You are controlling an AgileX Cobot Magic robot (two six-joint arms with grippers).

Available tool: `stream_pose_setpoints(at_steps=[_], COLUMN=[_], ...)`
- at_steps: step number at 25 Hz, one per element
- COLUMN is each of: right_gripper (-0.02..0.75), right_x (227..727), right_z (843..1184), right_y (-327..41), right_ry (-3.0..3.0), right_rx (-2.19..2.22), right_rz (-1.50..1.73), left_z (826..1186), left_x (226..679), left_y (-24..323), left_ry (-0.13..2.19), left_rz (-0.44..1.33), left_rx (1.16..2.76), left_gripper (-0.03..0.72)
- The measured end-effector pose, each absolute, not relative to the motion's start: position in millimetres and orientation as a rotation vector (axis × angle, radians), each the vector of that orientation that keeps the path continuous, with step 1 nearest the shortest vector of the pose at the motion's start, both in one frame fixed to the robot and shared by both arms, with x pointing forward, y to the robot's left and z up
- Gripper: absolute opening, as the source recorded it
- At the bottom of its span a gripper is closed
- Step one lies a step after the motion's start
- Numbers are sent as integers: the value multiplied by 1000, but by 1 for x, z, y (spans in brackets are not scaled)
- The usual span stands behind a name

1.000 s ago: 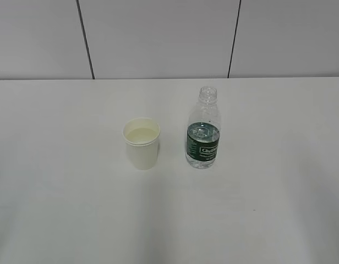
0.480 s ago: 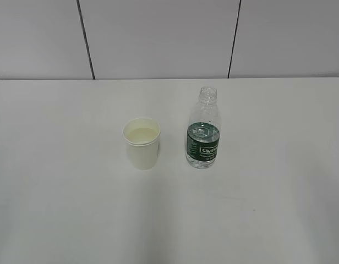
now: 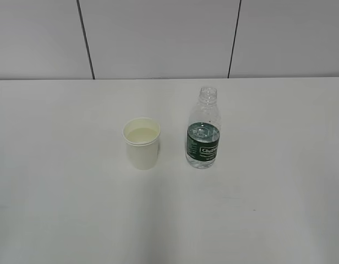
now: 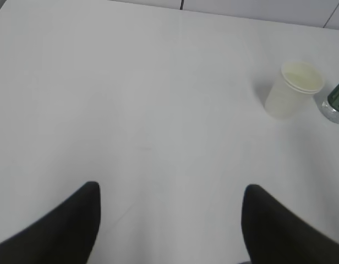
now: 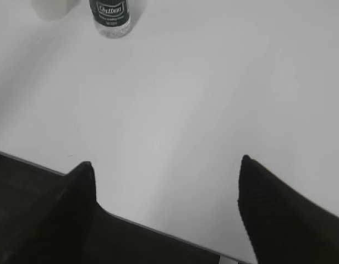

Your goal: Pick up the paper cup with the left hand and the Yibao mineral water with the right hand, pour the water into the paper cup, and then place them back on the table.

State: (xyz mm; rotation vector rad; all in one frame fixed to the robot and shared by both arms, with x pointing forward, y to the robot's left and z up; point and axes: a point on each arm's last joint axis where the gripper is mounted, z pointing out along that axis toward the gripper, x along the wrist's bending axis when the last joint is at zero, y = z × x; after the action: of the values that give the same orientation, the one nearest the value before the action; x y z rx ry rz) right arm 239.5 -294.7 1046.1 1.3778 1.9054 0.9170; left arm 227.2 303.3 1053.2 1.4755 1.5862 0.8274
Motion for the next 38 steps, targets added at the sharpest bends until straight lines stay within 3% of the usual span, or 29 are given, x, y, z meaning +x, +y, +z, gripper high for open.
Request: stream_pose_setpoints(at_steps=[38], right_gripper=[593], right_x=[228], right_z=[1045], right_y=[-298], right_ry=[1635], right_rx=[1530], right_rz=[867], left_z=[1053], left_x=[227], left_y=[303], left_ry=[1586], left_rz=[826], left_rx=[1475], left_gripper=[529])
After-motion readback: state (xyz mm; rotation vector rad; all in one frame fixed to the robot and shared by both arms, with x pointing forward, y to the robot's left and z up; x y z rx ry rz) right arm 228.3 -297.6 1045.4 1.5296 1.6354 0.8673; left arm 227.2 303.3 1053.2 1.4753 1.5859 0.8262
